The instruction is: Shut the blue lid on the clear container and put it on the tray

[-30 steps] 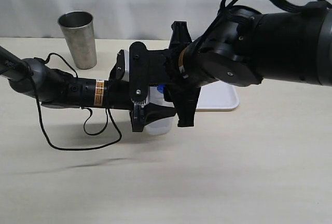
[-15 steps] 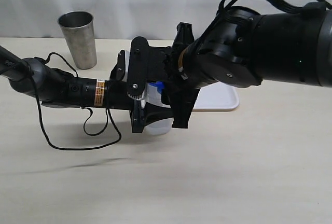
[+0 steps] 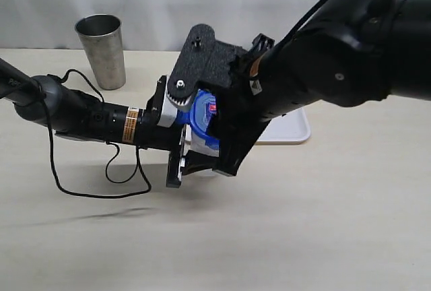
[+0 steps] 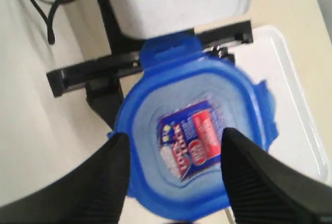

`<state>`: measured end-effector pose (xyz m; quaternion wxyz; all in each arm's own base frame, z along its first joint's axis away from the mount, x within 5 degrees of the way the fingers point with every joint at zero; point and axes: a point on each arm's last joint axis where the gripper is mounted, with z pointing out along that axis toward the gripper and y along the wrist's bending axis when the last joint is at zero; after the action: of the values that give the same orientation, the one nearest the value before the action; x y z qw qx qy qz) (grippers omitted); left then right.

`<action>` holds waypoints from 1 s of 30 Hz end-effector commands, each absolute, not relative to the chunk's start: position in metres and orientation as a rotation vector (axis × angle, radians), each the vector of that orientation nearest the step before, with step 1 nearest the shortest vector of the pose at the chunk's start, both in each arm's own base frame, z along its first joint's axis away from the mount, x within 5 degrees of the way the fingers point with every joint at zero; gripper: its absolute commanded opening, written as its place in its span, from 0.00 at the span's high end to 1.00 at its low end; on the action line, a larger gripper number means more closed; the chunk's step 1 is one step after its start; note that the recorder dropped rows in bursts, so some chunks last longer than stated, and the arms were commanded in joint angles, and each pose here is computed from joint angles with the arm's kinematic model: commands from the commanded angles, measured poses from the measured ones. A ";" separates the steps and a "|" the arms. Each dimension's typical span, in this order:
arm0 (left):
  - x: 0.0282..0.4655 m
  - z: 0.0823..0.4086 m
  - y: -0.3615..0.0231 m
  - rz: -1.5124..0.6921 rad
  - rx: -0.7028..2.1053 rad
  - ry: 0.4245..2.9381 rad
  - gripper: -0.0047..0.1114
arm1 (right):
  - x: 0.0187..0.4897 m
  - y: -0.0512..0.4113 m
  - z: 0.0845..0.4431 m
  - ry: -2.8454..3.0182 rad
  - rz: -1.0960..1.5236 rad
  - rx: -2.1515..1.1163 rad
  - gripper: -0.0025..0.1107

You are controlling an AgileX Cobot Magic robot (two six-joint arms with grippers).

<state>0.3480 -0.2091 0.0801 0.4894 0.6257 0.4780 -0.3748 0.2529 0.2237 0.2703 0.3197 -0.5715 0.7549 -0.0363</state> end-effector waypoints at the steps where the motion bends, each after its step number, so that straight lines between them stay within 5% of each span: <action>1: 0.341 0.082 -0.212 -0.904 1.599 1.075 0.96 | 0.246 0.224 0.293 2.004 0.026 -1.391 0.53; 12: 0.339 0.080 -0.211 -0.884 1.658 1.022 0.96 | 0.250 0.214 0.322 2.209 0.065 -1.370 0.53; 21: 0.335 0.077 -0.210 -0.890 1.712 0.992 0.96 | 0.301 0.193 0.314 2.410 0.413 -1.378 0.55; 30: 0.335 0.077 -0.210 -0.864 1.734 0.949 0.96 | 0.316 0.203 0.295 2.309 0.441 -1.555 0.55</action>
<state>0.3361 -0.2099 0.0808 0.4852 0.6971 0.3853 -0.3608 0.3130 0.2022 0.2987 0.1659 -0.5381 0.8131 0.1475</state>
